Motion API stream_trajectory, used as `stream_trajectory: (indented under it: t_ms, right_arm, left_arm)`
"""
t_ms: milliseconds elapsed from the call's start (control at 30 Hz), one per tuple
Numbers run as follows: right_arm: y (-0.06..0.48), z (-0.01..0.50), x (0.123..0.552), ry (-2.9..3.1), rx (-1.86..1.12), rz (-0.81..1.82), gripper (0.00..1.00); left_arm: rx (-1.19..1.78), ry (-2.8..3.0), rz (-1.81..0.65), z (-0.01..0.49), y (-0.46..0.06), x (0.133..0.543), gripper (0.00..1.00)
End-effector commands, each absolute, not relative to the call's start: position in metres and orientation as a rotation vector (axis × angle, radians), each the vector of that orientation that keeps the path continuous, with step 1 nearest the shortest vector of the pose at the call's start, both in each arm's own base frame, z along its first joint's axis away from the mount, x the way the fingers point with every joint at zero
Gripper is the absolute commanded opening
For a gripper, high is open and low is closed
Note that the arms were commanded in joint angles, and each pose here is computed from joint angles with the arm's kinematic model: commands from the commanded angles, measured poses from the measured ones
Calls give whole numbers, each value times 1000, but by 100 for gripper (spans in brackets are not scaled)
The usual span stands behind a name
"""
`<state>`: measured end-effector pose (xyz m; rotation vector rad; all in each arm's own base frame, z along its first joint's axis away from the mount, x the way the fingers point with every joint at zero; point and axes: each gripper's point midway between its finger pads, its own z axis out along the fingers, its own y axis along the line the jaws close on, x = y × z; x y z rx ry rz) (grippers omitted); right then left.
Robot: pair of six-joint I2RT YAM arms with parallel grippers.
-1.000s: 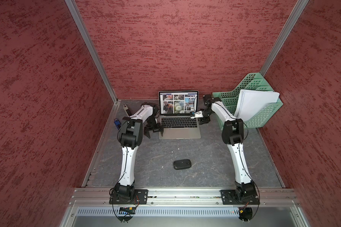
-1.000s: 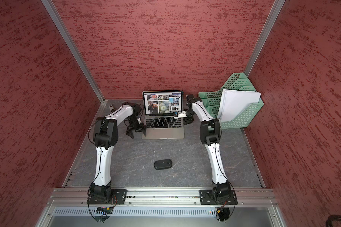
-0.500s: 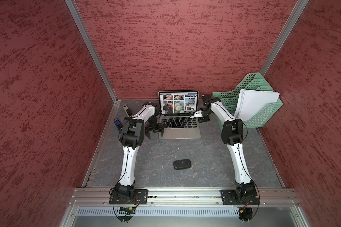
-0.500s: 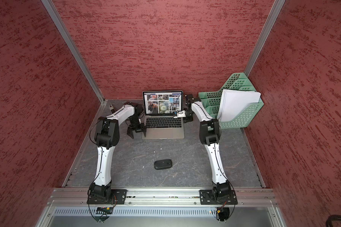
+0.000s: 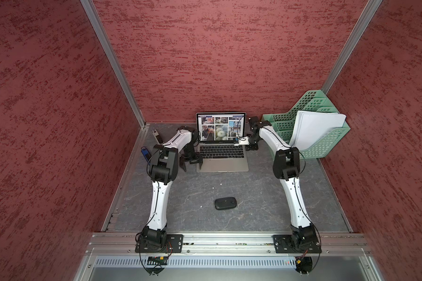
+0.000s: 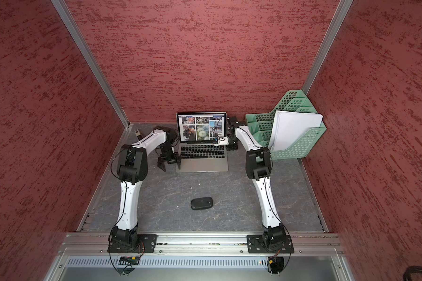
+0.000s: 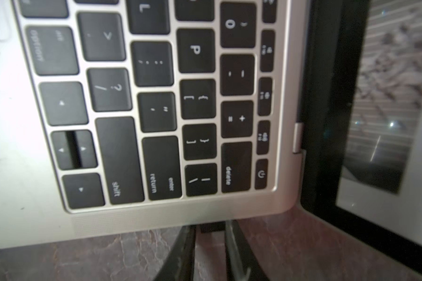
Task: Remove the wireless mouse receiver from the laptop
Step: Take out the USB plug from the USB port.
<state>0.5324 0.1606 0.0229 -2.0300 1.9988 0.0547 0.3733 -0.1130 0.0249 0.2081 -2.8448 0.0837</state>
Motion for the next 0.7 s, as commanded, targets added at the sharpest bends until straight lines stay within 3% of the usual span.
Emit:
stream_trajectory:
  t_ms: [0, 133, 667]
  right_arm:
    - [165, -44, 502, 2087, -2144, 176, 19]
    - [165, -45, 499, 2088, -2154, 184, 0]
    - [150, -42, 498, 2137, -2153, 150, 0]
  left_arm:
    - [240, -2881, -44, -13, -99, 385, 87]
    - [241, -2880, -35, -16, -102, 385, 87]
    - [246, -2881, -53, -19, -101, 382, 87]
